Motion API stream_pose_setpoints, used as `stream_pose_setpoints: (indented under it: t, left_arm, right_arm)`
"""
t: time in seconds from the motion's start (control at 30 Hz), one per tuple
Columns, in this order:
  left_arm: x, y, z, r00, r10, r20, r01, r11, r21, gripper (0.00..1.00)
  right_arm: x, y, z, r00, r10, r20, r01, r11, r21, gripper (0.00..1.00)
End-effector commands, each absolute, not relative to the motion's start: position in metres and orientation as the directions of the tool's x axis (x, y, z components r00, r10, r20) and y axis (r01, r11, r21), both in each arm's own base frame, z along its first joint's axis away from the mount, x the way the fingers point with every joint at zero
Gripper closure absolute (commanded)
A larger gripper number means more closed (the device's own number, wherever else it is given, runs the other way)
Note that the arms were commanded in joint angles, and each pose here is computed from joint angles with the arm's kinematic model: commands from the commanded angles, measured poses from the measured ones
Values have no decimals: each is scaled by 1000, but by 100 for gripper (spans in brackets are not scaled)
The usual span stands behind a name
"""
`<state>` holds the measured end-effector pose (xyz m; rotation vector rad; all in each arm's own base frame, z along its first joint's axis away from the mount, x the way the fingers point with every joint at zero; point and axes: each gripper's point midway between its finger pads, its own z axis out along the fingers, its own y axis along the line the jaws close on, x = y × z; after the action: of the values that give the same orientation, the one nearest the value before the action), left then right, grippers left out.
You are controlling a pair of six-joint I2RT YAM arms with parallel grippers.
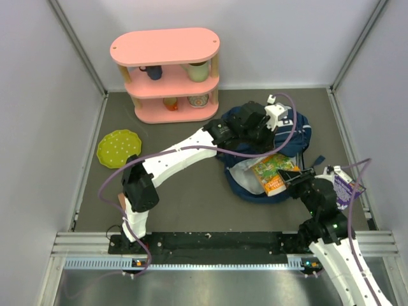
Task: Pack the student bag
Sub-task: Place the book in the student bag.
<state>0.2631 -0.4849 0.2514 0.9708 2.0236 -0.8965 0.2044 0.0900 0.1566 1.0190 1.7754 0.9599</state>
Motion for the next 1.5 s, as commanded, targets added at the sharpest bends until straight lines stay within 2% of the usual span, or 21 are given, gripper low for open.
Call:
stream_pose_setpoints:
  t: [0.0,0.03,0.23,0.3,0.37,0.5,0.57,0.67,0.7,0.77,0.83,0.9,0.93,1.03,1.1,1.2,1.27,1.3,1.37,1.4,1.47]
  left_arm:
    - [254,-488,373,-349,119,-930,880,383,-281,100]
    - [253,-487,374,-345,128,-930,883,381,-275,100]
    - [242,-489,384,-371,115,-922,889,331,-316,100]
    - [239,-490,388,-379,102,-920,890,313,-332,100]
    - [237,-491,391,-388,94,-917,889,299,-346,100]
    - [232,-495,402,-397,64,-916,891,268,-367,100]
    - [232,-496,403,-404,58,-913,888,266,-376,100]
    - [234,-497,397,-411,67,-909,884,274,-379,100]
    - [235,-498,394,-414,72,-907,882,278,-381,100]
    - [236,-497,390,-416,76,-906,880,286,-380,100]
    - [238,-496,386,-420,80,-904,877,292,-382,100]
    - [242,-495,379,-428,83,-900,871,302,-387,100]
    - [243,-495,378,-432,83,-898,870,303,-390,100]
    - [249,-492,373,-438,80,-895,862,320,-393,100]
    - [254,-490,368,-449,71,-891,853,330,-404,100]
    - [261,-488,360,-463,68,-884,842,344,-415,100]
    - [263,-486,359,-469,65,-881,840,343,-422,100]
    - [264,-486,355,-478,68,-876,836,342,-429,100]
    - [262,-487,357,-480,62,-875,838,328,-436,100]
    - [262,-488,357,-486,60,-872,835,324,-444,100]
    - [260,-489,358,-491,58,-869,836,310,-452,100]
  right_arm:
    - [246,93,219,-169,960,-221,22,228,973,100]
    - [256,87,205,-129,966,-225,63,234,970,100]
    - [296,66,203,60,974,-217,33,216,976,100]
    - [311,67,187,64,969,-239,103,232,967,100]
    - [323,70,197,84,973,-213,70,208,976,100]
    - [344,78,165,141,957,-255,193,226,955,100]
    - [357,85,171,153,955,-256,189,226,956,84]
    - [366,108,159,76,959,-274,202,254,946,60]
    - [366,114,155,51,961,-273,203,258,945,54]
    - [358,118,142,5,961,-276,218,269,938,53]
    - [342,116,122,-39,955,-293,256,293,921,41]
    - [330,116,126,-70,951,-301,246,309,919,25]
    - [321,117,115,-125,931,-343,277,365,889,22]
    - [301,119,114,-198,906,-373,278,417,865,13]
    - [293,119,127,-208,902,-379,229,422,877,11]
    - [277,114,124,-230,895,-381,251,433,866,5]
    - [270,111,118,-242,892,-382,263,440,859,9]
    - [269,110,118,-230,904,-362,266,416,870,24]
    - [270,109,117,-202,919,-338,254,382,888,45]
    - [272,109,116,-192,927,-323,255,365,895,67]
    - [278,111,109,-190,933,-306,292,351,890,83]
